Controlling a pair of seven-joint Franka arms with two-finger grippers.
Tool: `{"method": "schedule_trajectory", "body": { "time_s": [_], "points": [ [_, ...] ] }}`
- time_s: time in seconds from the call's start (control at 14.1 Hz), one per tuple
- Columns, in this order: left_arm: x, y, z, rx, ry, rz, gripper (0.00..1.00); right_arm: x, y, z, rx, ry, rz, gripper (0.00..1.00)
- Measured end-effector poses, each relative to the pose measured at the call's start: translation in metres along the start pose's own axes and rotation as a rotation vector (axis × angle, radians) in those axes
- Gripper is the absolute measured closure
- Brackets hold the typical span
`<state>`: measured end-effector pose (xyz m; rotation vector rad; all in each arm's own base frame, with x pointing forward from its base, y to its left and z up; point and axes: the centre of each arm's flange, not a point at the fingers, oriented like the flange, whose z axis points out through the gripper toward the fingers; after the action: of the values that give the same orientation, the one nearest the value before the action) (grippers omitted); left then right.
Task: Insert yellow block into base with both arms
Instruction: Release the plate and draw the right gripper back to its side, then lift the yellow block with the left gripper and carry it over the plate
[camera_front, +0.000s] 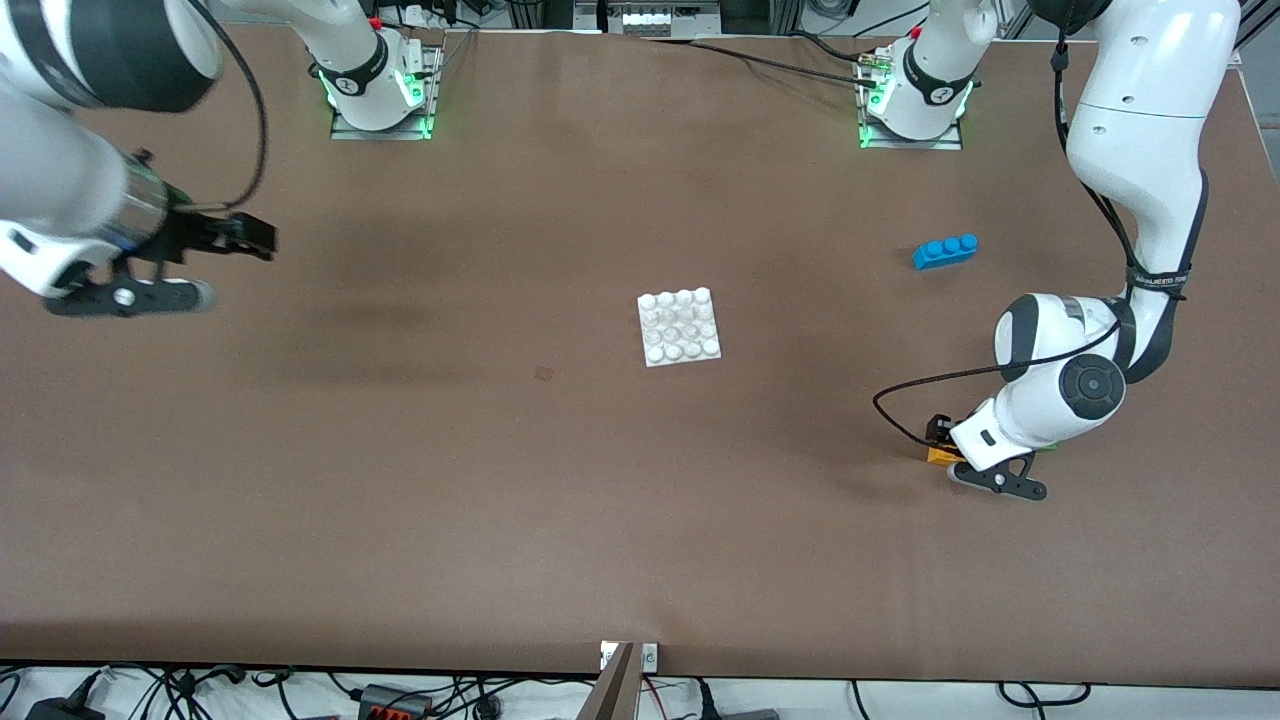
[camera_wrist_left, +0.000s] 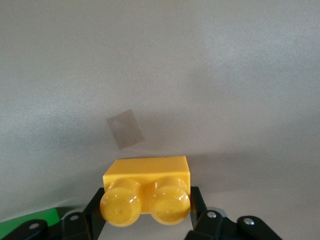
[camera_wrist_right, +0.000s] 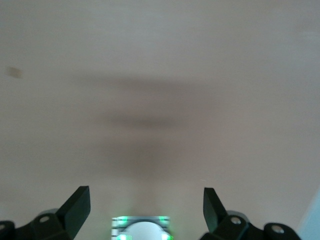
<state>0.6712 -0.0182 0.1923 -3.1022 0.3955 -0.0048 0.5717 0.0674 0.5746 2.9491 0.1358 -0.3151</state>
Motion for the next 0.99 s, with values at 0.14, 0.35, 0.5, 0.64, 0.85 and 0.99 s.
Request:
{"method": "schedule_trajectory", "body": {
  "time_s": [0.14, 0.35, 0.5, 0.64, 0.85, 0.99],
  "points": [
    [0.0, 0.0, 0.0, 0.0, 0.001, 0.0, 0.31, 0.001, 0.006, -0.001, -0.026, 0.01, -0.011, 0.0],
    [0.0, 0.003, -0.001, -0.025, -0.006, -0.021, 0.31, 0.005, 0.029, 0.004, 0.006, 0.016, 0.005, 0.0],
    [0.0, 0.008, -0.006, -0.07, -0.027, -0.054, 0.31, 0.0, 0.063, 0.007, 0.088, 0.028, 0.004, 0.0],
    [0.003, 0.013, -0.018, -0.089, -0.035, -0.06, 0.31, -0.003, 0.099, 0.011, 0.166, 0.079, 0.038, 0.0],
    [0.013, 0.036, -0.048, -0.113, -0.055, -0.041, 0.31, -0.017, 0.123, 0.018, 0.236, 0.167, 0.072, 0.0],
    [0.019, 0.068, -0.07, -0.115, -0.063, -0.063, 0.31, -0.033, 0.123, 0.005, 0.236, 0.216, 0.074, 0.0]
  ]
}}
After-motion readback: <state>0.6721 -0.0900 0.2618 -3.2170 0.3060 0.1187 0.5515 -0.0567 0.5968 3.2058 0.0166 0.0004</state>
